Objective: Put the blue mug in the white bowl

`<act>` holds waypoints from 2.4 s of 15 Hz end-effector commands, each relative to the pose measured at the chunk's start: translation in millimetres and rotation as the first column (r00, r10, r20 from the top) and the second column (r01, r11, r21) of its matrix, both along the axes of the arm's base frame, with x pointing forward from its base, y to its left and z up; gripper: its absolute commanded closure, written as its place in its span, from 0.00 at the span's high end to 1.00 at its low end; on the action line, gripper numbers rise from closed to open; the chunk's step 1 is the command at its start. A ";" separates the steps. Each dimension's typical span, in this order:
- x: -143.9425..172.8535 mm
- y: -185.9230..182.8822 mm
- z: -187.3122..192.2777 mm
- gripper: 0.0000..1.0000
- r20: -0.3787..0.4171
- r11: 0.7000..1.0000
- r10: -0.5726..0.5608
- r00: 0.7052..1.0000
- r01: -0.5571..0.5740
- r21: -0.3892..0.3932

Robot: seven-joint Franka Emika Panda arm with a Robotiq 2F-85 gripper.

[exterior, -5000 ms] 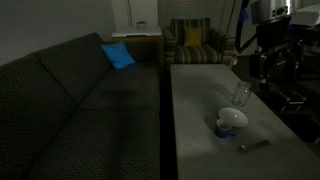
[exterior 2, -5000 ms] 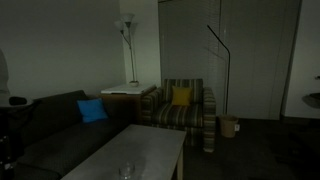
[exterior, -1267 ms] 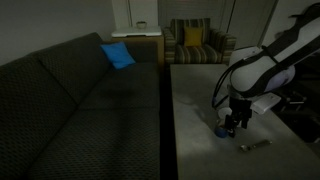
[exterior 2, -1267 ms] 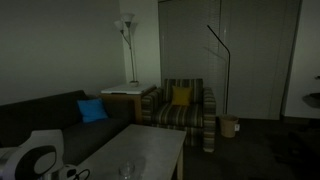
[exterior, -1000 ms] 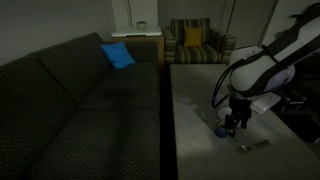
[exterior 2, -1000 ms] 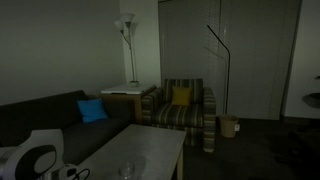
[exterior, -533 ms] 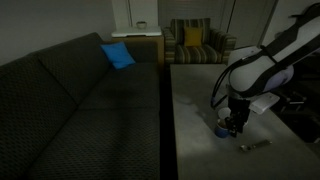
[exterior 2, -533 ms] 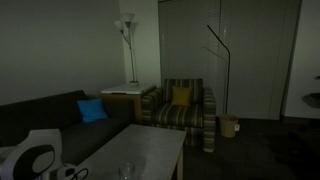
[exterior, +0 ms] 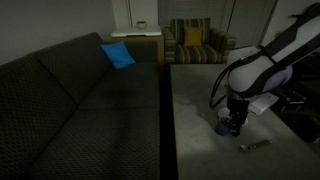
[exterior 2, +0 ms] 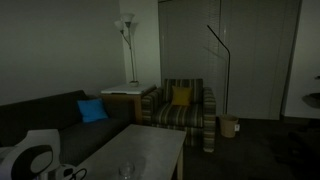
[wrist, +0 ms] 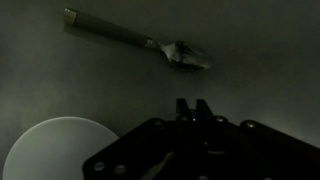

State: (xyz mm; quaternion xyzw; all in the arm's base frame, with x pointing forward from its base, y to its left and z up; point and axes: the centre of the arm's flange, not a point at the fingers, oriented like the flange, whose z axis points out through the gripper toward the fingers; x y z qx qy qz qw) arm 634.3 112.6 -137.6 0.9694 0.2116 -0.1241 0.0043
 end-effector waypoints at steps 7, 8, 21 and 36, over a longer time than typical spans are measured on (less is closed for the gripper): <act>11.5 2.2 8.5 0.03 0.045 0.999 0.011 0.999 -0.009 -0.035; 12.9 1.0 13.1 0.03 0.058 0.999 0.009 0.998 -0.007 -0.044; 36.3 -44.3 36.2 0.03 0.166 0.967 -0.098 0.981 0.133 -0.217; 66.4 -82.8 15.3 0.03 0.022 0.990 -0.136 0.990 0.137 -0.028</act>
